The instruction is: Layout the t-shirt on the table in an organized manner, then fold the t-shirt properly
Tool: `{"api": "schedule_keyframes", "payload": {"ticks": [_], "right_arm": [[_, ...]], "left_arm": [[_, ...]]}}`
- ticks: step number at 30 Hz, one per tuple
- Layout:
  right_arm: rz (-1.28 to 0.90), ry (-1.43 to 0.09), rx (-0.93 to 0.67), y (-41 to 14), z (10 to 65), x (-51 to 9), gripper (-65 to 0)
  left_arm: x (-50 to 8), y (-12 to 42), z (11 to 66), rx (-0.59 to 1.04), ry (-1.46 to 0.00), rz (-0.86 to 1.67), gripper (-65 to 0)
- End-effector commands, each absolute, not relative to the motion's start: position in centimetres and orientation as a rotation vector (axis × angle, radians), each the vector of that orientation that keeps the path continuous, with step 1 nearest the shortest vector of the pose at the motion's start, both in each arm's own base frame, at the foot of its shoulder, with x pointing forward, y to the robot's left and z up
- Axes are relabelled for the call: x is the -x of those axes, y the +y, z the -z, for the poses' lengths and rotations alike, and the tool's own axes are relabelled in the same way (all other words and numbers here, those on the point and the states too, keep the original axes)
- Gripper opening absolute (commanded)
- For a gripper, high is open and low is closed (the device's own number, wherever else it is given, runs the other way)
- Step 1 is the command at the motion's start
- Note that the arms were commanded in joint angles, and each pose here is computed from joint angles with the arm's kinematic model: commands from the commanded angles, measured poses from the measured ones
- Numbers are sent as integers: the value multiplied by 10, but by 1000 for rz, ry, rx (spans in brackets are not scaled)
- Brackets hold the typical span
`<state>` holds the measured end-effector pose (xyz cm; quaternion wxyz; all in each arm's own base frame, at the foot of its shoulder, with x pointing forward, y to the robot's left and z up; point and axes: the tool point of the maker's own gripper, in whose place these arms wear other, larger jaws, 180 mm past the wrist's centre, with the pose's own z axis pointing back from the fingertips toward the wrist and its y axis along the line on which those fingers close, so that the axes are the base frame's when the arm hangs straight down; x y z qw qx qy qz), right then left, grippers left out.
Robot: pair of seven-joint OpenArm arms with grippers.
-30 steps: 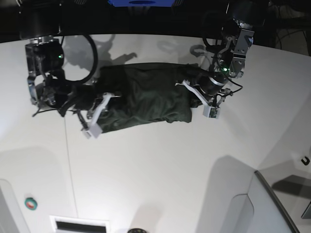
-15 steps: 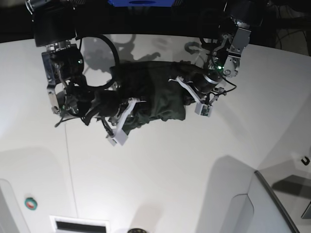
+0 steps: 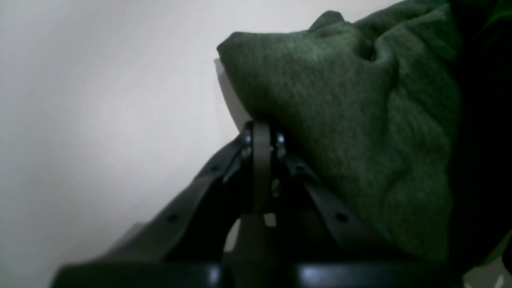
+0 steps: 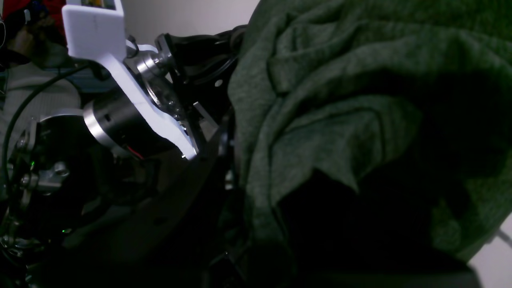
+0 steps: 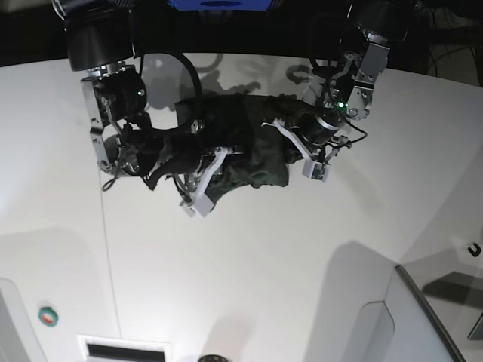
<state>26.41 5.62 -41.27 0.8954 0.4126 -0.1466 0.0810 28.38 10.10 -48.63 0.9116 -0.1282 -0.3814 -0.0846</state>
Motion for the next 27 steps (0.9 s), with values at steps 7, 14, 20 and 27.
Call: {"api": "schedule_keyframes", "payload": {"ticks": [7,14,20,27], "right_arm": [[-137,-301,-889,62,412,-281,-650],[-137,-297,-903,71,411,-280,-650],[-132,-297,-899,68,412,-281,-650],[-122,-275,-895,68,419,-278,-650]], "left_arm": [[-302,97,462,282,-869,179,-650],[-301,98,461,281,-871,178,-650],[-302,114,461,255,-873,156,-650],[-301,145,450,206,-910,93,-650]]}}
